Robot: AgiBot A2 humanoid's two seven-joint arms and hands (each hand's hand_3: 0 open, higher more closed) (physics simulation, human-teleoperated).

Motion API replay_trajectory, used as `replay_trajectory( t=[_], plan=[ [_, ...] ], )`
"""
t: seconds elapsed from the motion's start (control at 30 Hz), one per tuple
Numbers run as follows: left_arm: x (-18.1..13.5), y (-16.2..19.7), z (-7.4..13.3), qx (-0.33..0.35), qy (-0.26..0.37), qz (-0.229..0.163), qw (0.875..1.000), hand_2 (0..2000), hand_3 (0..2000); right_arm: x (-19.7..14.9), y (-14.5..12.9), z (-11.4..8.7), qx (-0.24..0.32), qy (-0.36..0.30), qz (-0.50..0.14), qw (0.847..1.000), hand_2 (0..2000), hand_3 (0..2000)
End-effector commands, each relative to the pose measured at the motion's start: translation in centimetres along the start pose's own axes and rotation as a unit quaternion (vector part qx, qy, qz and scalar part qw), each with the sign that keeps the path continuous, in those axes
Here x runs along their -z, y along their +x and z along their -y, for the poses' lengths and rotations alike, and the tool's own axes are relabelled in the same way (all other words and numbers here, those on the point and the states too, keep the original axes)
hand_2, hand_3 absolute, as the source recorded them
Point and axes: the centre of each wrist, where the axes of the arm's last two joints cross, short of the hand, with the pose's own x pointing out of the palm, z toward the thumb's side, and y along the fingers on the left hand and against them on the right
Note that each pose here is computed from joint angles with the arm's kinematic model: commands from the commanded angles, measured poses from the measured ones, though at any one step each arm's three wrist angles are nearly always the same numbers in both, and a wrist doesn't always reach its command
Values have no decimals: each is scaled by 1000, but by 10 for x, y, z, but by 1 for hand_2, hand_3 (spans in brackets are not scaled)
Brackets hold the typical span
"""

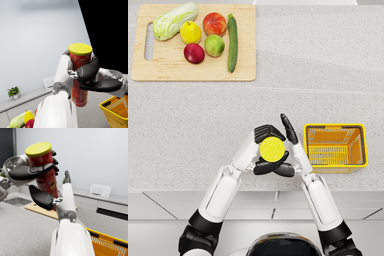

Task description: Pick up the red potato chip and place it into the yellow basket

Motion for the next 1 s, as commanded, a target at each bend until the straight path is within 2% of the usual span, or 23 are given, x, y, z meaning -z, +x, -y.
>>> replay_trajectory(
  t=[0.03,0.13,0.17,0.2,0.27,0.3,0.33,0.4,0.47,0.6,0.67,0.77,0.9,1.0],
  plan=[
    [-15,20,-4,35,30,6,999,2000,2000,-4,0,11,3,-9,4,1000,0,0],
    [-14,21,-2,33,26,7,999,2000,2000,-7,-1,12,-12,-14,4,1000,0,0],
    [-11,20,-2,27,19,7,999,2000,2000,-8,-3,12,-17,-15,3,1000,1361,327],
    [-9,18,-1,16,17,5,1000,2000,2000,-7,-3,13,-60,-17,2,998,2000,653],
    [-9,19,0,12,19,6,1000,2000,2000,-7,-4,11,-113,-17,0,993,2000,1307],
    [-8,19,0,11,19,7,1000,639,1673,-5,-3,10,-125,-13,-1,992,2000,1633],
    [-10,15,4,-6,21,5,1000,0,1347,1,-7,6,-119,-1,1,993,2000,1960],
    [-16,9,7,-35,27,3,999,0,693,-5,-4,11,-107,-12,2,994,2000,2000],
    [-30,-9,16,-78,50,-9,996,0,40,-7,-12,13,-82,-19,4,996,2000,2000],
    [-40,-78,58,-231,49,-56,970,0,0,-37,-63,19,23,-77,-3,997,2000,2000],
    [-35,-98,78,-295,30,-62,953,0,0,-55,-98,12,86,-108,-18,990,2000,2000],
    [-19,-114,93,-340,-4,-59,939,0,0,-62,-136,-5,157,-118,-30,980,2000,2000],
    [1,-129,101,-366,-44,-53,928,0,0,-35,-146,-22,192,-74,-11,979,2000,2000],
    [10,-131,102,-369,-59,-48,926,0,0,-9,-146,-30,203,-15,11,979,2000,2000]
  ],
)
